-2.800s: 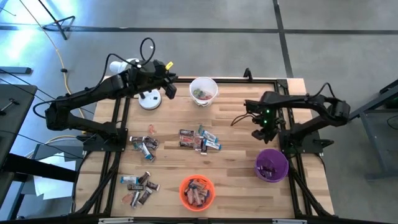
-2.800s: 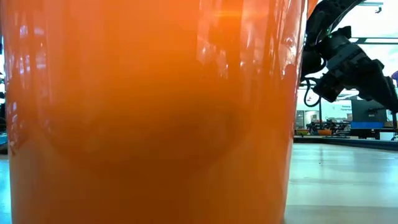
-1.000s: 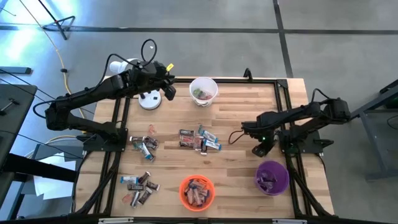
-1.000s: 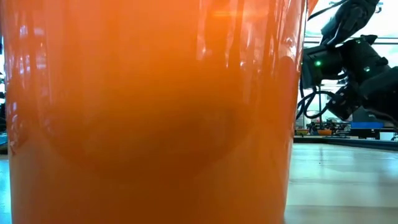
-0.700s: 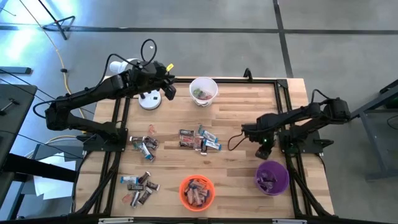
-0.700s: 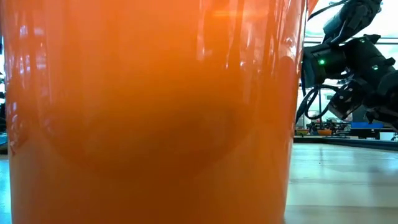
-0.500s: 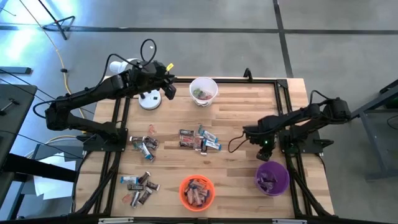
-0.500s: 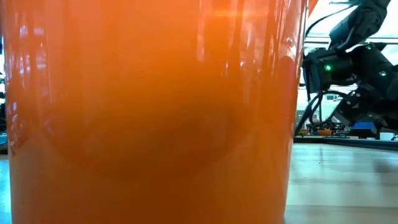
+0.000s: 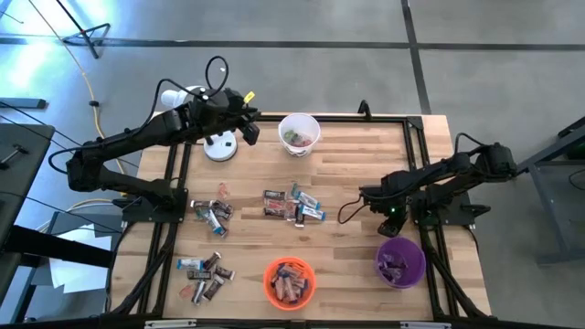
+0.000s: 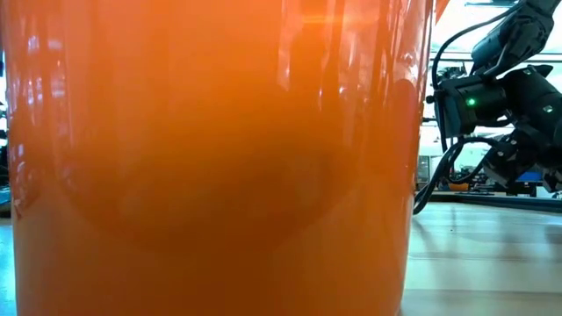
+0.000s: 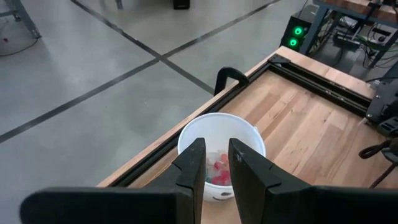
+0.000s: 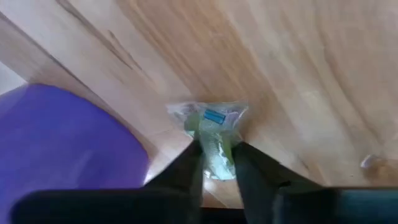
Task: Organize candy in baskets
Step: Put the green gummy into the white bucket
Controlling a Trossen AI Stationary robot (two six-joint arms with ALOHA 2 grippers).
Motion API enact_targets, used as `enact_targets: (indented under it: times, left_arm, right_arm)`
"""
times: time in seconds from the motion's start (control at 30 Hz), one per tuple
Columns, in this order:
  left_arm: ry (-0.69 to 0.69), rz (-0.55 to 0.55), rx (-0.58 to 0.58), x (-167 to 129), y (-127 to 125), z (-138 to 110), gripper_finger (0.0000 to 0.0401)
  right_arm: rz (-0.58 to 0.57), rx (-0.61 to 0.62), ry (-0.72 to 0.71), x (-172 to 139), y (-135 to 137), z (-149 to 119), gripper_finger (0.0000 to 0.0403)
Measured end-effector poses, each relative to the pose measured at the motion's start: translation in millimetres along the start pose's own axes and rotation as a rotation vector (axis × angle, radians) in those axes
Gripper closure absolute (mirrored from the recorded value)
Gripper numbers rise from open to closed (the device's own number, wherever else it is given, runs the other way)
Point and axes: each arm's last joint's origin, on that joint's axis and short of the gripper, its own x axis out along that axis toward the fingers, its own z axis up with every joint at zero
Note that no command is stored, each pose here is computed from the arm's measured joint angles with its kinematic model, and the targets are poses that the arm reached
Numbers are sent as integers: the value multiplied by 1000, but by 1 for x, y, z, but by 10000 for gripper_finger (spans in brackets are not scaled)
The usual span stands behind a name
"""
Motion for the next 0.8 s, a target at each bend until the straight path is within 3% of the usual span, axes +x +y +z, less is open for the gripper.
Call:
enact_targets:
  times: [0.07,0.13,0.43,0.8]
  left_arm:
    - [0,0,0,0,0,0,346]
    - [0,0,0,0,0,0,346]
    - [0,0,-16,0,0,0,346]
    - [1,0,-17,0,0,0,346]
  right_arm:
    - [-4,18,-4,0,0,0,378]
    - [-5,31,-6,0,0,0,392]
    - [-29,103,-12,-7,4,2,397]
    - [-103,83,-91,-50,32,11,401]
